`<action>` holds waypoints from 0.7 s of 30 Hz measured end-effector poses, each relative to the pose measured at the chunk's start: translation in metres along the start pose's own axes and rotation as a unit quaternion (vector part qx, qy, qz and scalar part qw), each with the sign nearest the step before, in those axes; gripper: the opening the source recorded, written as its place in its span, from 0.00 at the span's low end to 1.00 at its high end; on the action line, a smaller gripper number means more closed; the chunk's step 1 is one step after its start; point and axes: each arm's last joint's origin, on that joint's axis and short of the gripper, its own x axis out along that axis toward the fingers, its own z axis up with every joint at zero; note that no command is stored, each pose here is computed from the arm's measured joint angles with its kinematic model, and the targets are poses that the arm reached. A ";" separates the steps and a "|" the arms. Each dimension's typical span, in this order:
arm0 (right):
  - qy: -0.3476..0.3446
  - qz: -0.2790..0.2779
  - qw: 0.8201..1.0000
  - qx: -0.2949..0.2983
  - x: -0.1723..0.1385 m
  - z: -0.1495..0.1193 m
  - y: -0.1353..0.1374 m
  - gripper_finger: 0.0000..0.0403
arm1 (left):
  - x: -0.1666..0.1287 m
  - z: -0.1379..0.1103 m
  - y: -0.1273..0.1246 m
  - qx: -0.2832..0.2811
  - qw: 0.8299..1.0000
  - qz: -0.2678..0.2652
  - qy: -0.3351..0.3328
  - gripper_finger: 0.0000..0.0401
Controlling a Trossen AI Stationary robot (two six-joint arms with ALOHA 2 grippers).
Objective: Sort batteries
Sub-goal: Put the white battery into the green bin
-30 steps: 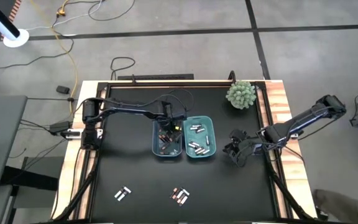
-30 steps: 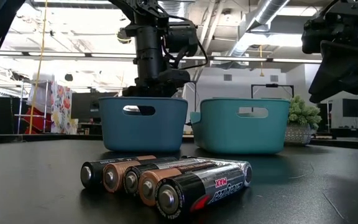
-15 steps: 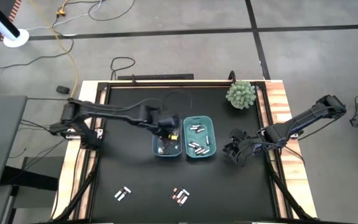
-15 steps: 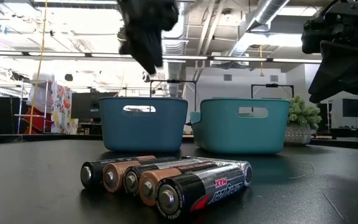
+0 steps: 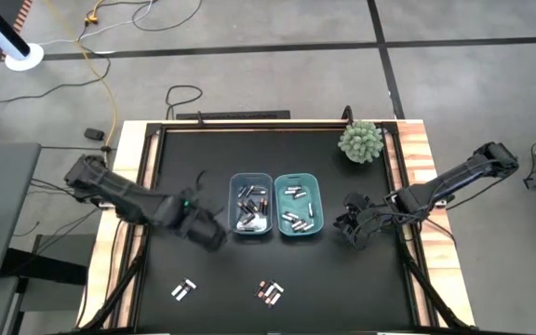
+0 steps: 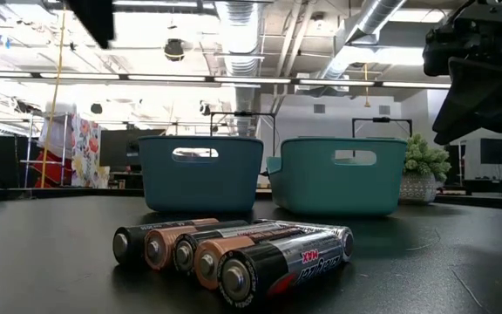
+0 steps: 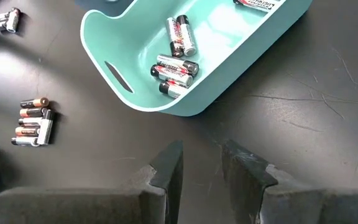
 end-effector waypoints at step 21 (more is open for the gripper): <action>0.000 0.000 1.000 0.001 0.000 0.000 0.000 0.31 | 0.026 -0.131 -0.033 0.173 0.978 -0.069 0.089 0.39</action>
